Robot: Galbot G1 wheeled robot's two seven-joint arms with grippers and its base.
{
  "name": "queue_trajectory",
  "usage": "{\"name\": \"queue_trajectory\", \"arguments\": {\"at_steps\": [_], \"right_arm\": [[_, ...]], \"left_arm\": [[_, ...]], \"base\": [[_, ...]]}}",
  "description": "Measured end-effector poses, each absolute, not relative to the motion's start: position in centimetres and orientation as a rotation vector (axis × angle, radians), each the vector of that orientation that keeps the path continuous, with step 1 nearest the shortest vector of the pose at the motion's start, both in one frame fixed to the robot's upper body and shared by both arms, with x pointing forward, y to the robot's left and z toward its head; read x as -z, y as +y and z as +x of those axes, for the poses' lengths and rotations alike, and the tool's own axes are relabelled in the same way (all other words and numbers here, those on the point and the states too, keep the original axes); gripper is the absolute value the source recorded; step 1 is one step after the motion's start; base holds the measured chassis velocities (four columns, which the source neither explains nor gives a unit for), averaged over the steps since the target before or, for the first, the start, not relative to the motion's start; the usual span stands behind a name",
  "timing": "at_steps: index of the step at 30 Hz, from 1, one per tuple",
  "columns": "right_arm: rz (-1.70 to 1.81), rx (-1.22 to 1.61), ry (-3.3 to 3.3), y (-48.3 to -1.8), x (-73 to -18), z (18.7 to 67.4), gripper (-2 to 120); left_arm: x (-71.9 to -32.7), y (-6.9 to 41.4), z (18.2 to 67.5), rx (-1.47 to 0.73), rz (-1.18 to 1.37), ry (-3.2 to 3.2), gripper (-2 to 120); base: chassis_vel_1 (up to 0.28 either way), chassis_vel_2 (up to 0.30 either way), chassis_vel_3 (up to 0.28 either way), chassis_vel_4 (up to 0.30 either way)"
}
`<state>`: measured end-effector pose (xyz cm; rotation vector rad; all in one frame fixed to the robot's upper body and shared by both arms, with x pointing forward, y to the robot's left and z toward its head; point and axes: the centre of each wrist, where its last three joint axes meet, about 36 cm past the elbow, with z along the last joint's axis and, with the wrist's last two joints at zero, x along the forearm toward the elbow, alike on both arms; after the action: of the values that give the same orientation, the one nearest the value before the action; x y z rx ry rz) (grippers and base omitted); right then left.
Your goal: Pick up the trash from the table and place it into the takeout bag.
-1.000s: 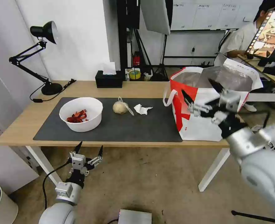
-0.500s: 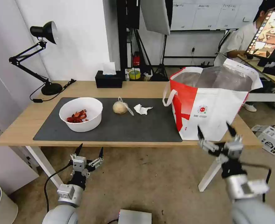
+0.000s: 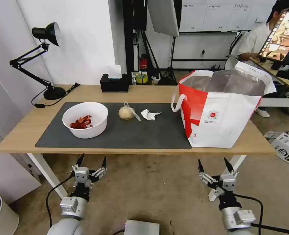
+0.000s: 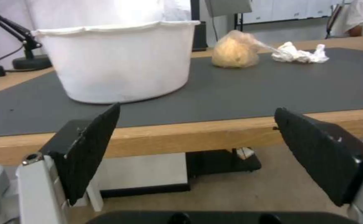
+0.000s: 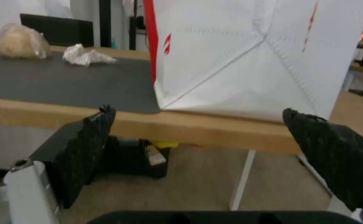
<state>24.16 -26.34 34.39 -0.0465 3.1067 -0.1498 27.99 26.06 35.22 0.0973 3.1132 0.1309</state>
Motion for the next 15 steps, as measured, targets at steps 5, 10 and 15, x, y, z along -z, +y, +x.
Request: {"name": "queue_trajectory", "arguments": {"at_steps": [5,10,15], "right_arm": [[-0.054,0.145,3.120,-26.07,-33.71,24.28,98],[-0.057,0.140,3.119,-25.93,-33.67,24.36,98],[-0.050,0.131,3.114,-25.75,-33.89,24.43,98]], "left_arm": [[-35.24,26.24,27.95,-0.137,0.087,3.113,100],[-35.24,26.25,27.95,-0.137,0.086,3.112,100],[-35.24,26.17,27.97,-0.134,0.088,3.111,100]], "base": [[0.000,0.000,0.000,0.000],[0.000,0.000,0.000,0.000],[0.000,0.000,0.000,0.000]]}}
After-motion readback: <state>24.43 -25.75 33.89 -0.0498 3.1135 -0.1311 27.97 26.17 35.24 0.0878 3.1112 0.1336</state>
